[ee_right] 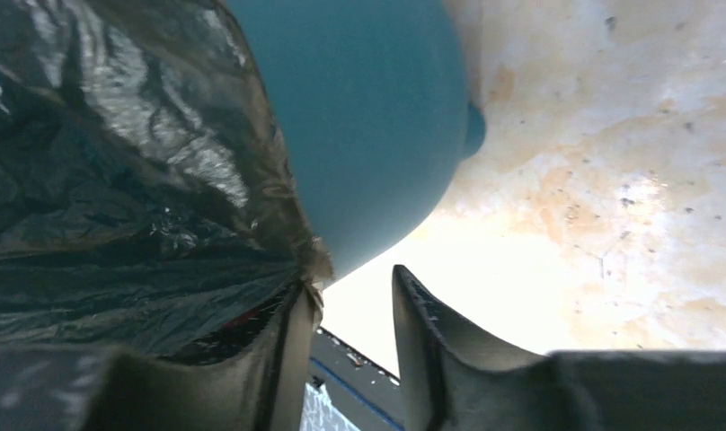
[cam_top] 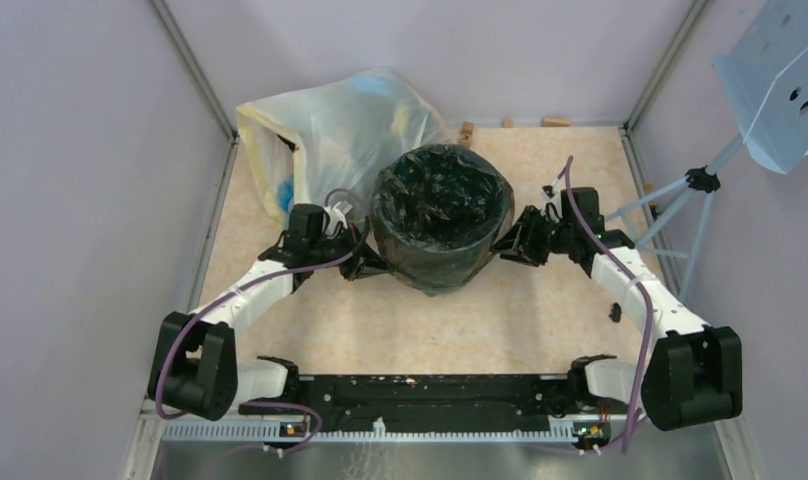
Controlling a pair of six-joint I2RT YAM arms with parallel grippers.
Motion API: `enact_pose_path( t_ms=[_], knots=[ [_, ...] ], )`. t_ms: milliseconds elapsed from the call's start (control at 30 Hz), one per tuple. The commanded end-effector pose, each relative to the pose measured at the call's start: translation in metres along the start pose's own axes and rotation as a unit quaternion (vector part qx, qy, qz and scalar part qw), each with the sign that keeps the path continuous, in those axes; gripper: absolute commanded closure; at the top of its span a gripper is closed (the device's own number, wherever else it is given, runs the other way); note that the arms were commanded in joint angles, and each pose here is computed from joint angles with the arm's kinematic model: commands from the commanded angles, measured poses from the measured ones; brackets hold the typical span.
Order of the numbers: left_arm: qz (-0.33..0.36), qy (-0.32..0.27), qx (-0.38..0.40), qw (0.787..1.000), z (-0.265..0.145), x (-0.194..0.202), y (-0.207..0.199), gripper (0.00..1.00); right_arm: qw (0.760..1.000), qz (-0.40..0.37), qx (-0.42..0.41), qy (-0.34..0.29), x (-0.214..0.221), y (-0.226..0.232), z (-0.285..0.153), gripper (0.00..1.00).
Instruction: Put the trash bags into the trash bin
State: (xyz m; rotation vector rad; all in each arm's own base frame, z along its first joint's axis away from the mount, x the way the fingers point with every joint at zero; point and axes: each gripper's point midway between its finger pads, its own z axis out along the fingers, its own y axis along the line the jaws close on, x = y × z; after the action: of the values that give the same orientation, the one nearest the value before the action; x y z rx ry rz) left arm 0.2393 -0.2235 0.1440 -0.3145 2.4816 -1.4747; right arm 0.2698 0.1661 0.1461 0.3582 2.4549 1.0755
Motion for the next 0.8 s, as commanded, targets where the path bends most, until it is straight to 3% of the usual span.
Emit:
enact_pose_path(
  t_ms=[0,200,333,400,567,767],
  knots=[
    [0.050,-0.020,0.005,0.999,-0.004,-0.017,-0.012,0.97,0.995,-0.068,0.026,-0.068,-0.036,0.011,-0.024,0.59],
    [0.040,-0.036,-0.016,0.998,-0.010,-0.020,-0.008,0.83,0.987,-0.078,0.054,-0.132,-0.066,0.011,-0.054,0.54],
    [0.024,-0.041,-0.030,0.998,-0.014,-0.018,0.002,0.78,0.982,-0.094,0.051,-0.158,-0.082,0.020,-0.064,0.39],
    [0.022,-0.039,-0.033,0.998,-0.015,-0.016,0.006,0.76,0.979,-0.107,0.034,-0.168,-0.088,0.029,-0.064,0.36],
    [0.019,-0.042,-0.029,0.999,-0.026,-0.017,0.006,0.61,0.980,-0.093,-0.036,-0.170,-0.104,0.050,-0.055,0.40],
    [0.018,-0.070,-0.007,0.997,-0.041,-0.026,0.000,0.57,0.978,-0.058,-0.099,-0.173,-0.123,0.061,-0.048,0.43]
  ],
)
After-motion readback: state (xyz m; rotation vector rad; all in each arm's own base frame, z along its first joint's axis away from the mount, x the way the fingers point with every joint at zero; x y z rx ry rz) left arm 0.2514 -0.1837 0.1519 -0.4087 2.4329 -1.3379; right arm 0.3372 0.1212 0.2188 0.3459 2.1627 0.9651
